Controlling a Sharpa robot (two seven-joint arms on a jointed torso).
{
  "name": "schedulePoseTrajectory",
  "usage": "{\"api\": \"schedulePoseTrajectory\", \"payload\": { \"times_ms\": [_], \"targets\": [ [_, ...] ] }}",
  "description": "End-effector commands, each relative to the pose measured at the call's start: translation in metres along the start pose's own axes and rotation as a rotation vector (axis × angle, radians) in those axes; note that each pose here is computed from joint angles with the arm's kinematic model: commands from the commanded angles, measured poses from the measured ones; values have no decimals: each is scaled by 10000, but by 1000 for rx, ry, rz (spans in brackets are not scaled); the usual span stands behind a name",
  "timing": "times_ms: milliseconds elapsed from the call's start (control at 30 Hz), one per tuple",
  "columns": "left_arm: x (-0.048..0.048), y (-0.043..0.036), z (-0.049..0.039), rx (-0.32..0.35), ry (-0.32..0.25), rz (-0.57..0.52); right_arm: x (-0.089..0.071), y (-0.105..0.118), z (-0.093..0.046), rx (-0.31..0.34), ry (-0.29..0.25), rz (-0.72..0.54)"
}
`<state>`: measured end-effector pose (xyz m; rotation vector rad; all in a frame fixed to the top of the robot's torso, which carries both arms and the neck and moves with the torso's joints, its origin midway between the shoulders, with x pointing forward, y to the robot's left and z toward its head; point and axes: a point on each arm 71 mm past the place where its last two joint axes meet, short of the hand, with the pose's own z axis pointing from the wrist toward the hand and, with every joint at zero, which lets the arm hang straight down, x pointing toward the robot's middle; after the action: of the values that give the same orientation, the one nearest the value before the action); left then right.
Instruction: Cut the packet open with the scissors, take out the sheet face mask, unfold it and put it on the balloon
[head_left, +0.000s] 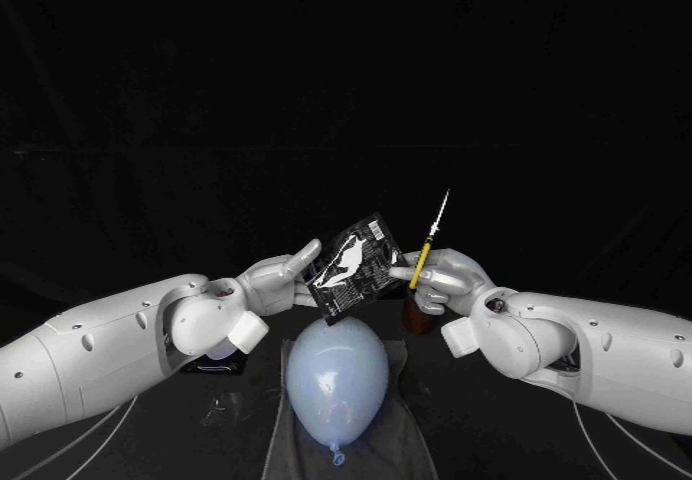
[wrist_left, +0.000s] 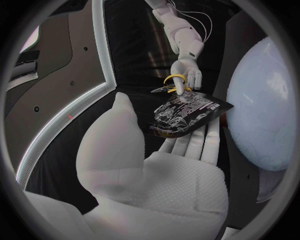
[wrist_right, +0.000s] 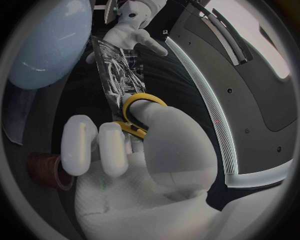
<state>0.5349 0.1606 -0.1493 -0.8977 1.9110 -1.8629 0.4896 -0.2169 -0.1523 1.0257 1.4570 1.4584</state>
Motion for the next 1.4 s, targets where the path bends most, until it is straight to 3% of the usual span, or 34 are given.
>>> {"api": "schedulePoseTrajectory", "payload": {
  "times_ms": [33, 400, 933, 1400],
  "targets": [
    [-46, -41, 15, 125, -63, -89, -34, 36, 16, -27, -40, 14],
    [-32, -27, 79, 229, -107, -146, -48, 59, 90, -33, -62, 32],
    [89, -25, 275, 265, -134, -176, 106, 75, 262, -42, -53, 62],
    [87, -34, 327, 290, -174, -208, 121, 60, 309, -30, -54, 64]
  ]
}}
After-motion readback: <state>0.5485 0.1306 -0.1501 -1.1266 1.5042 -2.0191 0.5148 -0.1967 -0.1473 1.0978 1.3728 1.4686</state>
